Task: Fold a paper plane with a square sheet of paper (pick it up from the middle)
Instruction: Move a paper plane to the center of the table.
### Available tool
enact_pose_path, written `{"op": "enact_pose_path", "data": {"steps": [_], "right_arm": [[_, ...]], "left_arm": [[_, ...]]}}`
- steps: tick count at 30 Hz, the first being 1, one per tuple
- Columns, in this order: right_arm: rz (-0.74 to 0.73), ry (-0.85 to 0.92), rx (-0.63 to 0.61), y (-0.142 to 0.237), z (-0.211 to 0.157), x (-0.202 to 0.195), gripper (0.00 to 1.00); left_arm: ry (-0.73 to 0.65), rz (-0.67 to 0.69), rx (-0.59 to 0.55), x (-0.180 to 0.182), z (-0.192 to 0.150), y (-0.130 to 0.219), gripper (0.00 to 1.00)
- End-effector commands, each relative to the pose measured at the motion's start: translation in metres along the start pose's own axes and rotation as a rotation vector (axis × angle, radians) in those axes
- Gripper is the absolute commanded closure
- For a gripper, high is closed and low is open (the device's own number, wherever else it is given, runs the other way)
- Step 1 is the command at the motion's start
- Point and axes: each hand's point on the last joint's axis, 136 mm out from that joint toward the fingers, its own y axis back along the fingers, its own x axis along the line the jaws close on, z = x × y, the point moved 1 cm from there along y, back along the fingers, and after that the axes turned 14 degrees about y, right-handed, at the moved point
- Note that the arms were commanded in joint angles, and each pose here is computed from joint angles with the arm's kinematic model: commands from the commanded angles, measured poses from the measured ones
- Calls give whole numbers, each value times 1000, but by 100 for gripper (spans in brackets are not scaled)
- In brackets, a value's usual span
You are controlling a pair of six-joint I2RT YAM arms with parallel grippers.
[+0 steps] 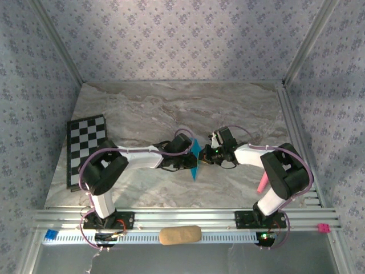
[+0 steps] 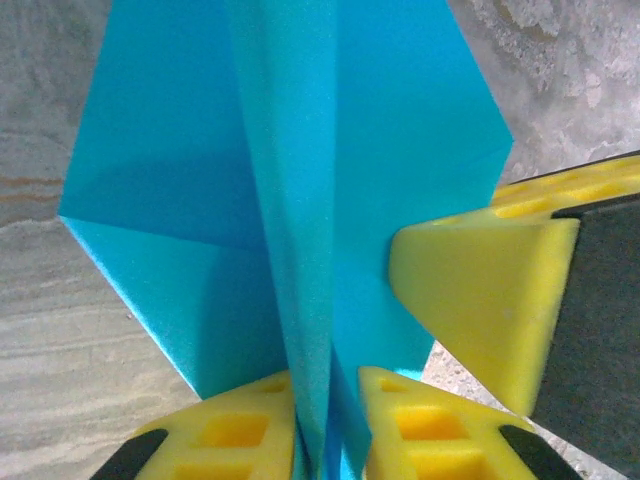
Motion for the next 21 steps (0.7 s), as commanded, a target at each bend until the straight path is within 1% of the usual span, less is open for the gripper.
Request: {"op": "enact_pose_path", "data": {"steps": [1,4,13,17,19,21], "right_arm": [[5,-19,22,-3,-6,-4,95],[5,-20,23,-3,-6,-4,94],[7,-19,19,-2,-6,-4,91],[6,-14,5,2,-4,-4,84],[-15,-16,-11,8,-2,-7,78],[-39,-10,-32,17,0,-11,71]], "left_arm": [[-25,13,-8,-3,1,-3,80],[-30,19,-5,-4,1,-4,81],[-77,107,-8,1,0,-6,87],[-85,115,-21,-2,3,-1,91],[-98,128,-30,-3,5,4,92],[-116,177,-50,0,10,12,92]]}}
